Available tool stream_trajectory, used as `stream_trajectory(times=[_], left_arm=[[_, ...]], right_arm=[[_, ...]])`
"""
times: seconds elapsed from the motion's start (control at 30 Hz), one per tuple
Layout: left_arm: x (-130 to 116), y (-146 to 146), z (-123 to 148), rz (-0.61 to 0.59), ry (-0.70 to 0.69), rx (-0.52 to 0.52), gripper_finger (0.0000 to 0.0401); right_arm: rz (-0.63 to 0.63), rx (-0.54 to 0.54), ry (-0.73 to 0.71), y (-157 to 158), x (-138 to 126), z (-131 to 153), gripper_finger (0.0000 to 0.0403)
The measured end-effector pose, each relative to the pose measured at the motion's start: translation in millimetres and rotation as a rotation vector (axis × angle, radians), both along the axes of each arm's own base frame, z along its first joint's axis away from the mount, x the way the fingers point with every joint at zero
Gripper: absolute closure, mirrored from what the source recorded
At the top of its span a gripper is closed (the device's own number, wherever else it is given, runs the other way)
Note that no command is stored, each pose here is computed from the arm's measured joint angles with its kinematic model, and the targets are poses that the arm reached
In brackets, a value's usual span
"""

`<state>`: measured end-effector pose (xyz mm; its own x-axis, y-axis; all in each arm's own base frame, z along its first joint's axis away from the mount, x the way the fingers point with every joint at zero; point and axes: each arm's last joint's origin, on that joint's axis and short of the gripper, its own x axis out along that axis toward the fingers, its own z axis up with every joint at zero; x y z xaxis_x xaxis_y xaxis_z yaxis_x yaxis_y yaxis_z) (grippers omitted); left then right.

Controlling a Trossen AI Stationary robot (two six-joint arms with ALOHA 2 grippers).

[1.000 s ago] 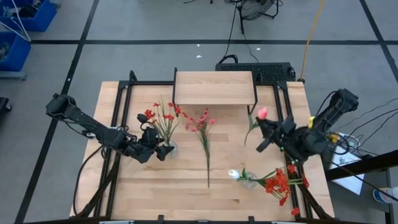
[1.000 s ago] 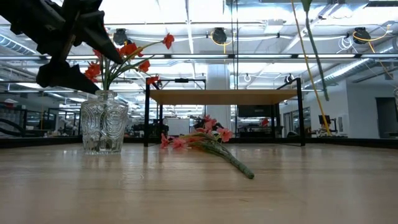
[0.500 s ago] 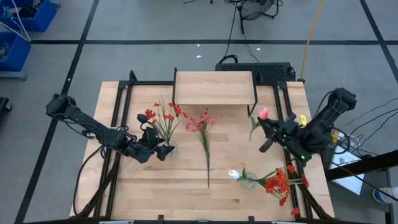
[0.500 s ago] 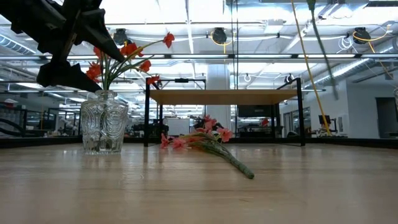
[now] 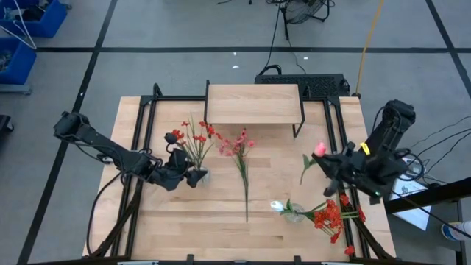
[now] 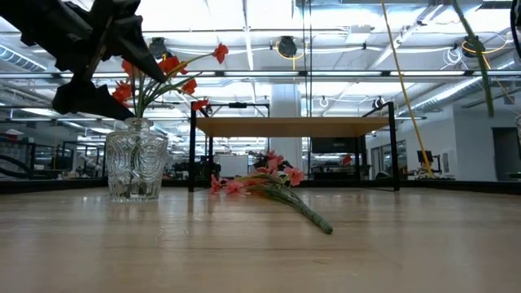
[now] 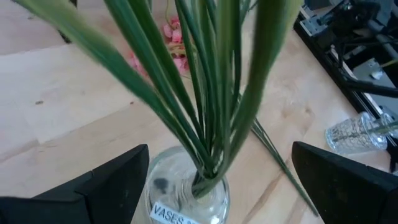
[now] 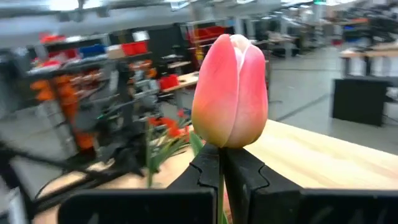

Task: Pick and place flowers into a vace then onto a shelf
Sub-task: Put the pink flower into the right transparent vase

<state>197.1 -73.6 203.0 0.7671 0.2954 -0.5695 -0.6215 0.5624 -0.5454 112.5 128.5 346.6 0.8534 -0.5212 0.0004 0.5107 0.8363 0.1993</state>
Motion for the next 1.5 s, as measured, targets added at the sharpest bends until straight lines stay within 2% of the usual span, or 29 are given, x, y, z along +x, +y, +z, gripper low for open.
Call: stream_trajectory(times=[0.1, 0.27, 0.53, 0.63, 0.93, 1.1, 1.5], left_arm=[[1.7, 3.9, 0.3, 0.020, -0.004, -0.001, 0.0002], [5.0, 9.8, 1.6, 0.043, -0.017, 0.003, 0.0002], [7.7, 18.9, 1.6, 0.081, -0.014, 0.009, 0.0002], [8.5, 21.8, 1.6, 0.094, -0.013, 0.009, 0.0002], [9.8, 27.2, 1.5, 0.118, -0.012, 0.007, 0.0002], [9.8, 27.1, 1.5, 0.117, -0.012, 0.006, 0.0002], [9.8, 27.1, 1.4, 0.117, -0.012, 0.007, 0.0002]], right_arm=[[0.046, -0.001, 0.001, 1.6, -8.0, 2.6, 0.0403], [0.101, 0.126, -0.068, 0.3, -18.7, 7.2, 0.0403], [0.150, 0.208, -0.106, 15.0, -20.8, -10.2, 0.0403], [0.152, 0.200, -0.102, 18.0, -19.8, -16.4, 0.0403], [0.150, 0.241, -0.123, 15.9, -20.5, -14.3, 0.0403], [0.150, 0.229, -0.117, 13.7, -21.3, -12.7, 0.0403], [0.149, 0.315, -0.163, 6.2, -24.1, -7.1, 0.0403]])
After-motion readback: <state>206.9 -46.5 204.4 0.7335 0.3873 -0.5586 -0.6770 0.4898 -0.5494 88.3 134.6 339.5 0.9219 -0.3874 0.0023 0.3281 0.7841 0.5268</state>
